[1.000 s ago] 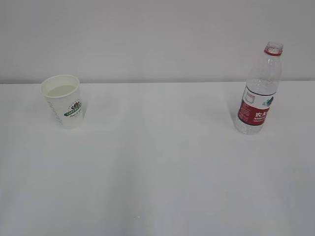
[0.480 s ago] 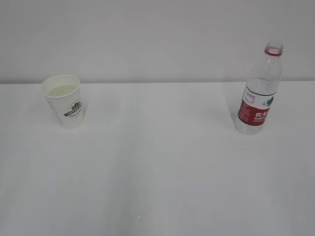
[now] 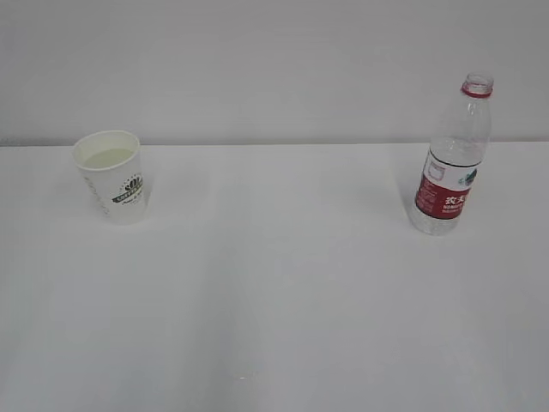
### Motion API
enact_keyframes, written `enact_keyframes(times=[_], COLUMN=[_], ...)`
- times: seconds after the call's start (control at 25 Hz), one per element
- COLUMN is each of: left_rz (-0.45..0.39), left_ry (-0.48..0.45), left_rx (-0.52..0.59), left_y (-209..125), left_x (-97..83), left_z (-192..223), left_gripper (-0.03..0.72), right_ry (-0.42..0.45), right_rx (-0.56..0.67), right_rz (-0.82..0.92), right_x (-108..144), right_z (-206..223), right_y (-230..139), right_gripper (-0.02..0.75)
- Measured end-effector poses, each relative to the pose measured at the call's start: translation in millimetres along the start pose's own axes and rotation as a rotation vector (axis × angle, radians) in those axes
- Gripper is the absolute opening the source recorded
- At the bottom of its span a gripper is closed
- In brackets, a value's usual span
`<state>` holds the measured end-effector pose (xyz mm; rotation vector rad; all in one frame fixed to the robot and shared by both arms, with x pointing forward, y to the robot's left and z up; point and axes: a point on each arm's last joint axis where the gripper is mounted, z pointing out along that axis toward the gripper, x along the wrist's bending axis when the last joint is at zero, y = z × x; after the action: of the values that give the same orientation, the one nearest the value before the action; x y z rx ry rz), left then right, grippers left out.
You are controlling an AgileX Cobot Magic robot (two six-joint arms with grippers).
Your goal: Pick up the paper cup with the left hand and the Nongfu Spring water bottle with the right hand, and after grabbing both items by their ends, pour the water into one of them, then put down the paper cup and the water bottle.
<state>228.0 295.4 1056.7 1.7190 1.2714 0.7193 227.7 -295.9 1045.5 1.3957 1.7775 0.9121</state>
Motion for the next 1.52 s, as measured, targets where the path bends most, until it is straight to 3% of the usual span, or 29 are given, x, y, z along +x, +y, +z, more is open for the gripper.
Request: enact_keyframes(times=[0.4,0.8,1.52], left_rz=[-0.001,-0.057,-0.058], left_ry=[-0.002,0.103,0.105], left_rx=[0.0,-0.005,-0.005], left_y=[0.0,0.4,0.5], left_x=[-0.2,-1.2,-1.2], left_z=[0.0,0.9,0.9], left_gripper=[0.524,0.524,0.524], right_ry=[0.0,0.0,0.004], right_rx=[0.0,0.0,0.0], right_rz=[0.0,0.0,-0.002], right_x=[0.0,0.0,0.0], right_z=[0.0,0.0,0.0], right_y=[0.0,0.0,0.0], right_gripper=[0.554,0.554,0.553])
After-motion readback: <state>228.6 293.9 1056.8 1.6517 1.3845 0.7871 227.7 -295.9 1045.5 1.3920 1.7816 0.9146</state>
